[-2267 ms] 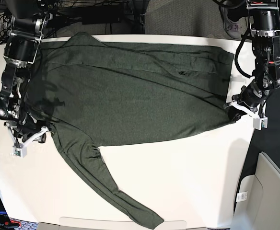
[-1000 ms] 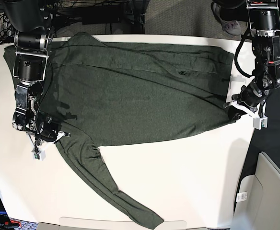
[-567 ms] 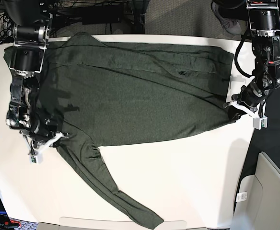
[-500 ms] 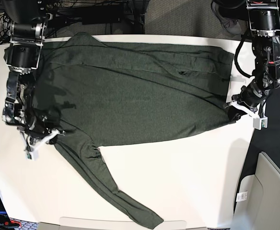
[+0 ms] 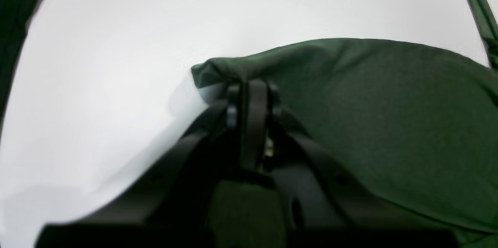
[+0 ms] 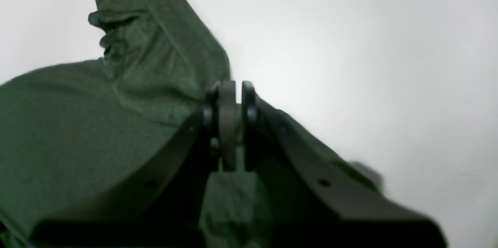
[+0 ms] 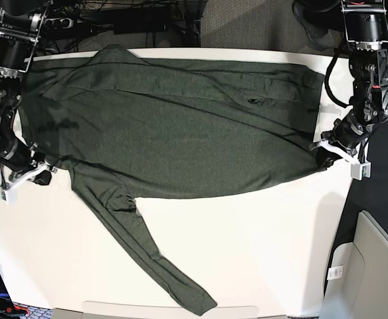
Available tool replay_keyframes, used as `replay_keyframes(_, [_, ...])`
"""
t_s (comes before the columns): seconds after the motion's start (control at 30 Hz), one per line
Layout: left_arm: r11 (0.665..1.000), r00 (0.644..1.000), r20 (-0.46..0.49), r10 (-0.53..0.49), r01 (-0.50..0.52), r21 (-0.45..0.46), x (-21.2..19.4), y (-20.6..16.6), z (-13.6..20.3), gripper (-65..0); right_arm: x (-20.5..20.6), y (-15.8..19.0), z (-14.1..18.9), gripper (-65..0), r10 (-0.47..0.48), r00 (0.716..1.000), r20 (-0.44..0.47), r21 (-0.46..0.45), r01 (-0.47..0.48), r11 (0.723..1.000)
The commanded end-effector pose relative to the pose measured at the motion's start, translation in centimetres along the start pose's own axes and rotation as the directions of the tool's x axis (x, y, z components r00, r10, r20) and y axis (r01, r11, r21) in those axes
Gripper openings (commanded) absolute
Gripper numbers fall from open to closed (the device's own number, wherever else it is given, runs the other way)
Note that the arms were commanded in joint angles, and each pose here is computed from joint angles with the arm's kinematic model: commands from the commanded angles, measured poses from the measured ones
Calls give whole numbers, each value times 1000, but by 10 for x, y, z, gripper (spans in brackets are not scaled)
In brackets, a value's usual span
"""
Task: Fold the T-shirt properly
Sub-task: 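Reposition the right gripper at the armpit seam and pinch it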
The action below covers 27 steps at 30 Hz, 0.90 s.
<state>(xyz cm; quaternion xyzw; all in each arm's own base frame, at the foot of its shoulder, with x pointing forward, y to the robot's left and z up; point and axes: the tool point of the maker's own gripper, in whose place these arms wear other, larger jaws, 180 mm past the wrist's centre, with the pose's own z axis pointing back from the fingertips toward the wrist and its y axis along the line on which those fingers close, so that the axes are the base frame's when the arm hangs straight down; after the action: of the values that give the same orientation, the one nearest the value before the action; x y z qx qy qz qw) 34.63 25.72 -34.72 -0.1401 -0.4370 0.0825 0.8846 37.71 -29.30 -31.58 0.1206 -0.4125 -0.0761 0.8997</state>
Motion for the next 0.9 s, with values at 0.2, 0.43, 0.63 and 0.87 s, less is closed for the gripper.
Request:
replay_keyframes(0.2, [997,995,77,-58,61,-36,21,-17,16,-649,29,-16,37,-643,7,994,108,-2,-6,1000])
replay_keyframes(0.43, [999,995,88,-36,36,1,22,-1,24,-649,23,-4,25,-638,81,993,84,-8,-80,997])
replay_keyframes(0.63, [999,996,85,-36,36,1,22,-1,24,-649,40,26,-9,-471,335,942,20,-108,-331,937])
replay_keyframes(0.87, [999,996,85,-34,35,1,22,-1,23,-649,48,33,-34,-259,385,923,-28,-144,-385,912])
